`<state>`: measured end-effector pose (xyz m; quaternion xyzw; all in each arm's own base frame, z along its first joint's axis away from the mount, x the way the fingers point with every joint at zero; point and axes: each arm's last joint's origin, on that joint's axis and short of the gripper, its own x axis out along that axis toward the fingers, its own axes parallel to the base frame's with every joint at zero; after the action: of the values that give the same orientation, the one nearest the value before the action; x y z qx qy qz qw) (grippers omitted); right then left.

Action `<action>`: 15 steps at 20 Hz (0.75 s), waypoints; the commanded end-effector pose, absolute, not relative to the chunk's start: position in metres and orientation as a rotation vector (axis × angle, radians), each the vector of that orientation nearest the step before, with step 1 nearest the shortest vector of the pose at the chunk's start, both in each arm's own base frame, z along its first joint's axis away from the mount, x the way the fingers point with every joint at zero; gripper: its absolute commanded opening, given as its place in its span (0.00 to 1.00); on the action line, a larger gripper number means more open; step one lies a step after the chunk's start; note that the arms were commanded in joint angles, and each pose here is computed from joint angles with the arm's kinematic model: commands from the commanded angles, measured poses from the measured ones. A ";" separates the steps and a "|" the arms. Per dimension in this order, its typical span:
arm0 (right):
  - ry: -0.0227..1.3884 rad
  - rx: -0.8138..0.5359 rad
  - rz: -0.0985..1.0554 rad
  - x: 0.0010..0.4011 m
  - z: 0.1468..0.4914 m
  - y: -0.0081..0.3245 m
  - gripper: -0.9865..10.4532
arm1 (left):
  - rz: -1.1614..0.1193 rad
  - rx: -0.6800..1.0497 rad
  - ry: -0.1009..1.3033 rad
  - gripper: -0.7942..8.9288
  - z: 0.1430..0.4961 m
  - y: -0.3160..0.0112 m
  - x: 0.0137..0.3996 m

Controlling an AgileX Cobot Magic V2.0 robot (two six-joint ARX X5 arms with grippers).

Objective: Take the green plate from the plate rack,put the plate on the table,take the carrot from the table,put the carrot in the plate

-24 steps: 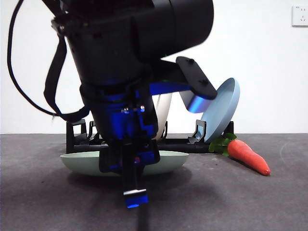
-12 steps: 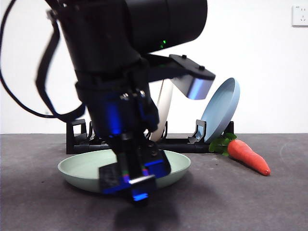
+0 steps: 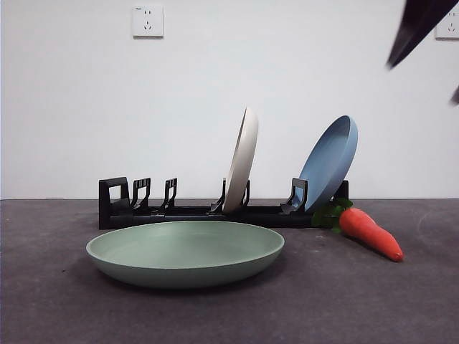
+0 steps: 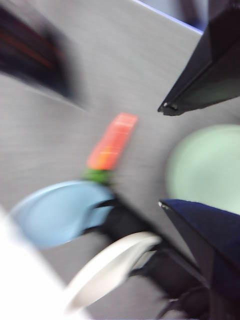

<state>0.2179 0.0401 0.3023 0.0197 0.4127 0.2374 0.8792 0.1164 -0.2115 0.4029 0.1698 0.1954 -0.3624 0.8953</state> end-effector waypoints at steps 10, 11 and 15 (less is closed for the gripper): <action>0.956 -0.012 0.397 0.322 0.196 0.069 0.61 | -0.753 0.128 0.308 0.38 0.462 -0.138 0.078; 0.953 -0.011 0.373 0.326 0.190 0.070 0.61 | -0.751 0.134 0.313 0.38 0.461 -0.138 0.078; 0.941 -0.021 0.357 0.336 0.173 0.080 0.57 | -0.752 0.136 0.316 0.38 0.461 -0.138 0.079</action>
<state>0.3354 0.0789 0.1751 -0.0168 0.4476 0.1737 0.8770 0.0790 -0.1375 0.4613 0.0695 0.1535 -0.3646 0.9158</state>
